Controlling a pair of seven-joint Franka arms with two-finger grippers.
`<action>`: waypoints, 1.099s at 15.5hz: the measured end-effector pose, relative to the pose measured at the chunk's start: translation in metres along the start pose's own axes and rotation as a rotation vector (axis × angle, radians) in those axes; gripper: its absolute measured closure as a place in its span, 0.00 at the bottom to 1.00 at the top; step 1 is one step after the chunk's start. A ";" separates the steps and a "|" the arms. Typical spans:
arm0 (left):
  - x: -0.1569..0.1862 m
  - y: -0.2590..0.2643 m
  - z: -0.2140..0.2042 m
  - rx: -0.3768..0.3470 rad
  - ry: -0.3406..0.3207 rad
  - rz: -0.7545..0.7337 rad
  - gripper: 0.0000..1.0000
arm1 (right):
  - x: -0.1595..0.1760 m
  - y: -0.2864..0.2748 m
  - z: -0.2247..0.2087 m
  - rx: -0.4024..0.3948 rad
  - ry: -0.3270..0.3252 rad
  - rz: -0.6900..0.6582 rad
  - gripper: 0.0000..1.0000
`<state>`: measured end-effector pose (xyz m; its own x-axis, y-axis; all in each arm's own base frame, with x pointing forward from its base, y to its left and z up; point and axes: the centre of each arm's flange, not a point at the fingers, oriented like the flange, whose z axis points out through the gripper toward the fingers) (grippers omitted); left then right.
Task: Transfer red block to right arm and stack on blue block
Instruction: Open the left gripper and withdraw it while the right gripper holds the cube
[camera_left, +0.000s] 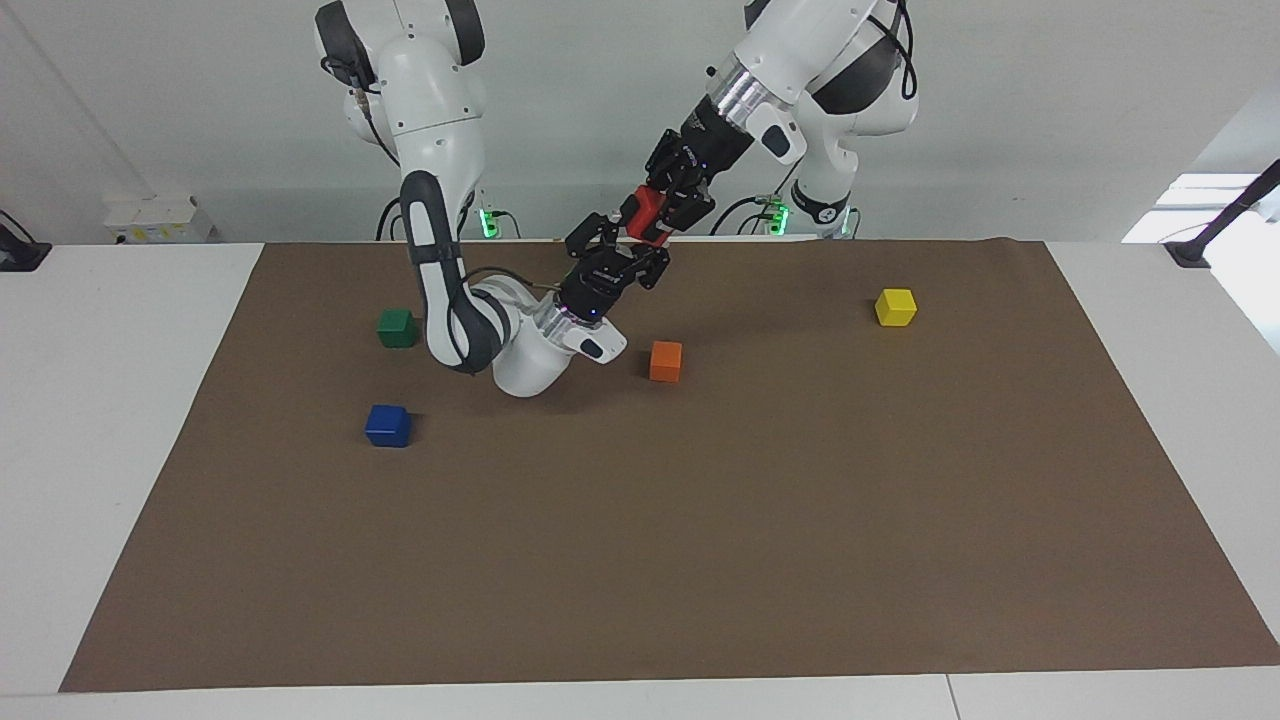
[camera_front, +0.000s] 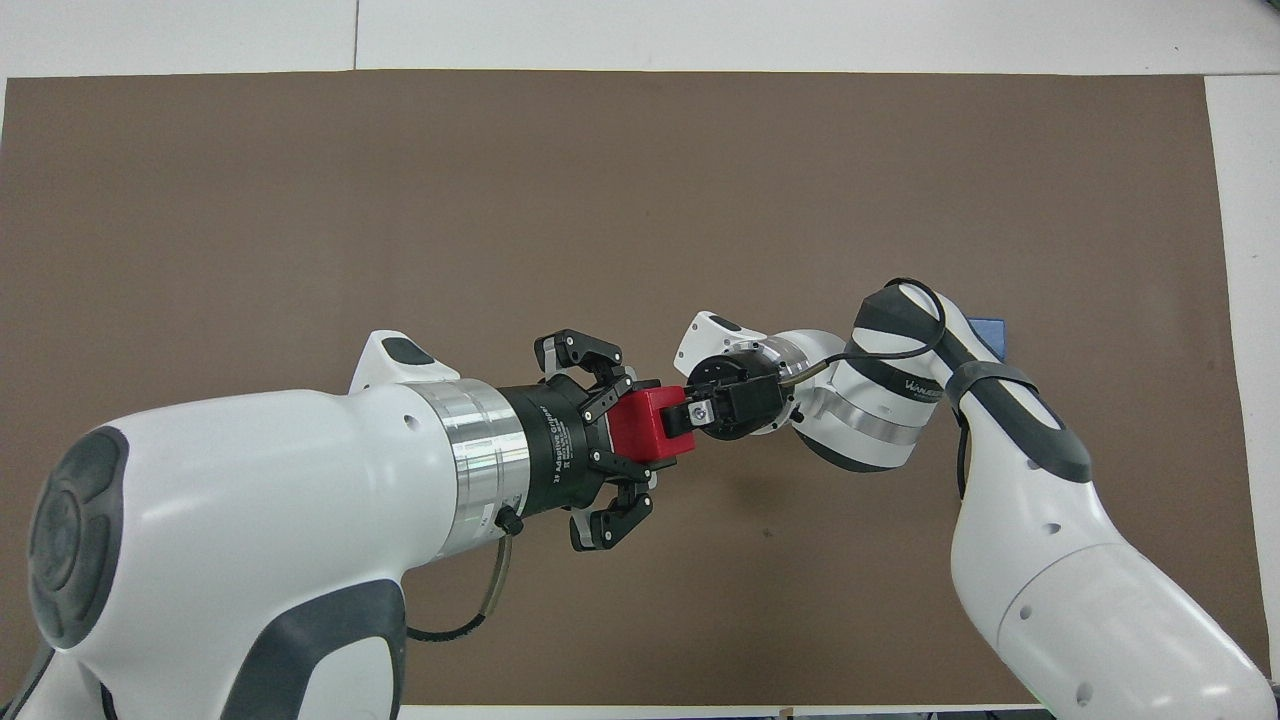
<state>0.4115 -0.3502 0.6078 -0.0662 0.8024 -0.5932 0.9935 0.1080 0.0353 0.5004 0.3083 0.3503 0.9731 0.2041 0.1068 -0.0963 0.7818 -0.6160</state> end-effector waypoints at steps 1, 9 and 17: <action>0.000 0.000 0.000 0.000 0.000 0.000 0.46 | 0.000 0.000 0.000 0.000 0.000 0.000 0.44; 0.000 0.001 -0.001 -0.002 -0.001 0.000 0.45 | 0.001 0.000 0.001 -0.001 -0.001 -0.003 0.44; 0.074 0.096 -0.105 -0.205 0.034 0.023 0.00 | 0.015 -0.011 -0.004 -0.029 0.028 -0.039 0.44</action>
<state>0.4924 -0.2184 0.6519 -0.0500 0.8253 -0.5625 0.9554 0.2036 0.2138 0.5170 0.3008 0.3553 0.9814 0.1574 0.1097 -0.0528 0.7715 -0.6340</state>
